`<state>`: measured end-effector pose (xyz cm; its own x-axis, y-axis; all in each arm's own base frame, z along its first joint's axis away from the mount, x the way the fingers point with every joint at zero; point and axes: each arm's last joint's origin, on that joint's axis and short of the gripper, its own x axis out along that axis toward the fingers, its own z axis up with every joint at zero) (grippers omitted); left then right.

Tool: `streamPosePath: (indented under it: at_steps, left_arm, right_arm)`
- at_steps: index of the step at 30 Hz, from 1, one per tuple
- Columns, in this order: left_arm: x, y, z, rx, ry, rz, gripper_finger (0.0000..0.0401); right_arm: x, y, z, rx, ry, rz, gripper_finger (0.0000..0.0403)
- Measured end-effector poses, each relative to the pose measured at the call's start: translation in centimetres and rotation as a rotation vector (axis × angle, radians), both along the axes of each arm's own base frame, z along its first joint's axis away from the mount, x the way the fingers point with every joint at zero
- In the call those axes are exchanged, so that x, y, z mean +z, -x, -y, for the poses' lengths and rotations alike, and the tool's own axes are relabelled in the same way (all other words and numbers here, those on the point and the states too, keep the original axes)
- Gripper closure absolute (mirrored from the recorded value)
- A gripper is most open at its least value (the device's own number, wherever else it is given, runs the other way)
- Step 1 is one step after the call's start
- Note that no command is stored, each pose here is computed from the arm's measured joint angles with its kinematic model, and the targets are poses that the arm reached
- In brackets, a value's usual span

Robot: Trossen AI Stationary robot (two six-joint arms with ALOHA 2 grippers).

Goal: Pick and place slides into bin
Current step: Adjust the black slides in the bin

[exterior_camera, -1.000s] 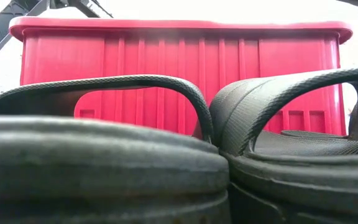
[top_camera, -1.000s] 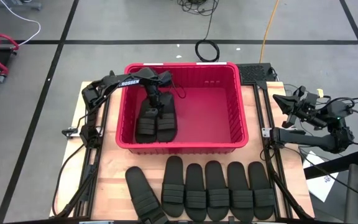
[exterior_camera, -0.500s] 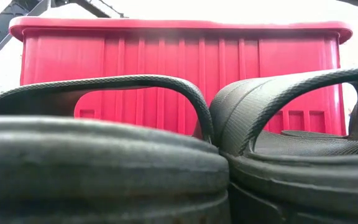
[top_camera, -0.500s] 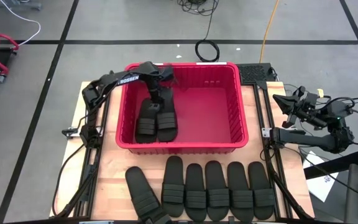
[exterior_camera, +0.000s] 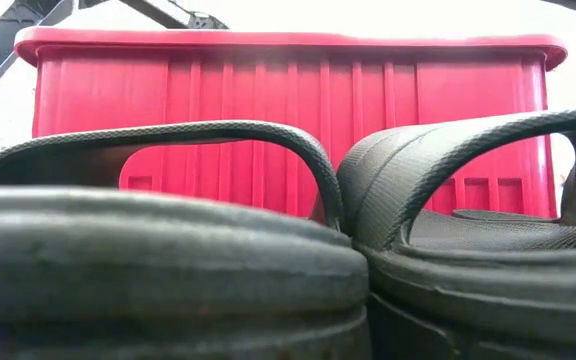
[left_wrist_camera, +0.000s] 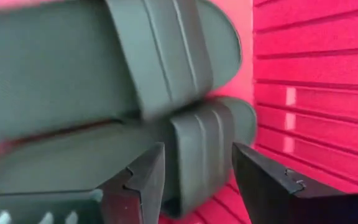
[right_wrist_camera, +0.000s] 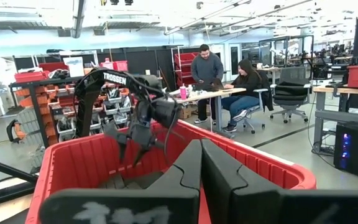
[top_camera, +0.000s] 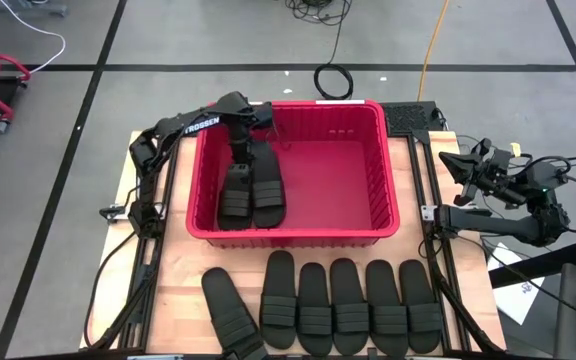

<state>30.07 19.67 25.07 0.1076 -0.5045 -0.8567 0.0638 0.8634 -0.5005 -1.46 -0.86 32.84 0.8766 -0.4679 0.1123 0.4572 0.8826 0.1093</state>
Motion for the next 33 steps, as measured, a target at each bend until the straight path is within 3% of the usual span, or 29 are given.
streamPosePath:
  at_steps: [5, 9, 21, 29, 33]
  left_arm:
    - [-2.4, 0.9, 0.7, 0.047, 0.075, -0.110, 0.0218]
    - [-3.7, 1.4, 1.1, 0.047, 0.135, -0.121, 0.0208]
    - [-8.3, 2.5, 2.0, -0.006, 0.137, -0.089, 0.0218]
    - [-6.8, 2.4, 1.4, 0.013, 0.125, -0.090, 0.0261]
    - [-4.8, 2.3, 0.8, 0.015, 0.043, -0.029, 0.0266]
  right_arm:
    - [0.0, 0.0, 0.0, 0.000, 0.000, 0.000, 0.0403]
    - [0.0, 0.0, 0.0, 0.000, 0.001, -0.004, 0.0403]
    - [-0.1, 0.0, 0.0, 0.000, 0.000, -0.008, 0.0403]
    - [-0.1, 0.0, 0.0, -0.001, -0.001, -0.007, 0.0403]
    - [-0.1, 0.0, 0.0, -0.002, -0.001, -0.007, 0.0403]
